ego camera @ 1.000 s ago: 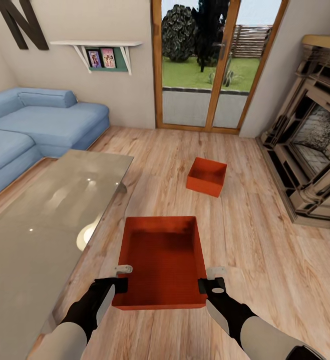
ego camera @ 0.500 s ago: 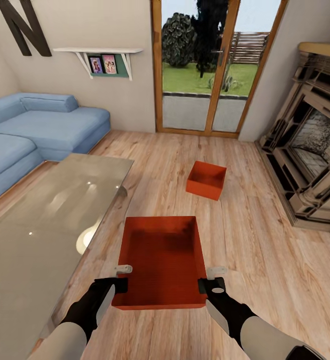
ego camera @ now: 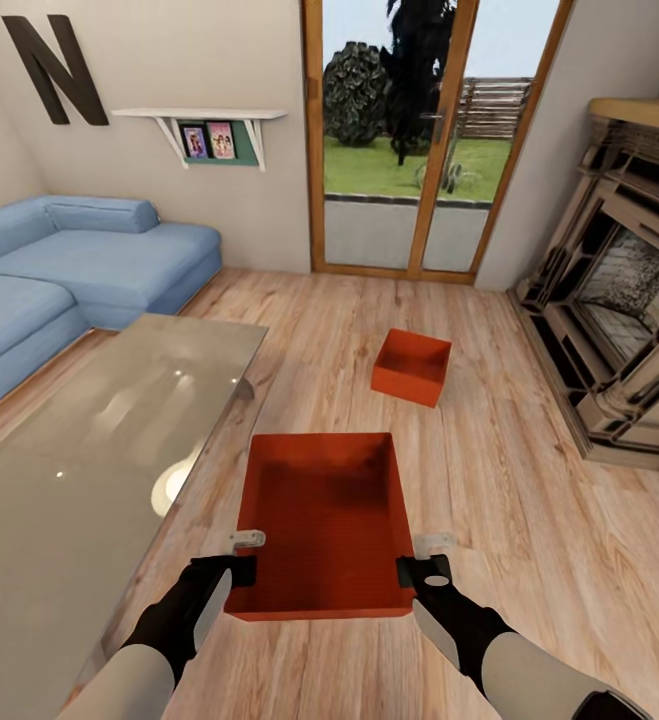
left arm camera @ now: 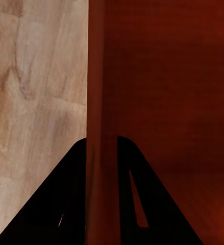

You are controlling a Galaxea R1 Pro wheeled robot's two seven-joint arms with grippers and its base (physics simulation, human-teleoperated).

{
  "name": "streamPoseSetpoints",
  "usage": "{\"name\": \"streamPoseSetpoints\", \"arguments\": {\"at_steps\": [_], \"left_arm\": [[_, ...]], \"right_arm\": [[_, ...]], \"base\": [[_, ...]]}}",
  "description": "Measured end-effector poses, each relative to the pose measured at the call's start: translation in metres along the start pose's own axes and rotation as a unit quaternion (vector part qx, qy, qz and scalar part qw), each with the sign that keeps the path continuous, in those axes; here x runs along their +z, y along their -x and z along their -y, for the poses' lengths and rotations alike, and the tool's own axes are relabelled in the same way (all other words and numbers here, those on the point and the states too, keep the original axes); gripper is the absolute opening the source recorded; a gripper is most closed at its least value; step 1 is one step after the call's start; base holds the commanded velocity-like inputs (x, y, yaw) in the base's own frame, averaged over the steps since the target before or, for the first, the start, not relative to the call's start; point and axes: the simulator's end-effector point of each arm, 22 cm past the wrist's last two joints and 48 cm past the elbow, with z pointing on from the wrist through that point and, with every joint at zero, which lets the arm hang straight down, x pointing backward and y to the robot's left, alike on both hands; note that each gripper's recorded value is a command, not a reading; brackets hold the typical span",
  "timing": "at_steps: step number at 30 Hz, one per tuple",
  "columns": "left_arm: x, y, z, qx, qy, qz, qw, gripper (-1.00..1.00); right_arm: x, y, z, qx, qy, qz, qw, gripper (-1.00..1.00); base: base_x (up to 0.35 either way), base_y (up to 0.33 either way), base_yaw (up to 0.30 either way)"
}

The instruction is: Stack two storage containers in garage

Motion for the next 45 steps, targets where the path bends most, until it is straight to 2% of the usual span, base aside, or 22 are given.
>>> {"name": "streamPoseSetpoints", "arguments": {"at_steps": [45], "left_arm": [[-0.025,0.030,0.002,0.000,-0.002,0.035,0.9994,-1.00]], "right_arm": [[-0.019,0.036,0.006,0.004,-0.004,0.034,0.9994,-1.00]], "base": [[0.000,0.000,0.000]]}}
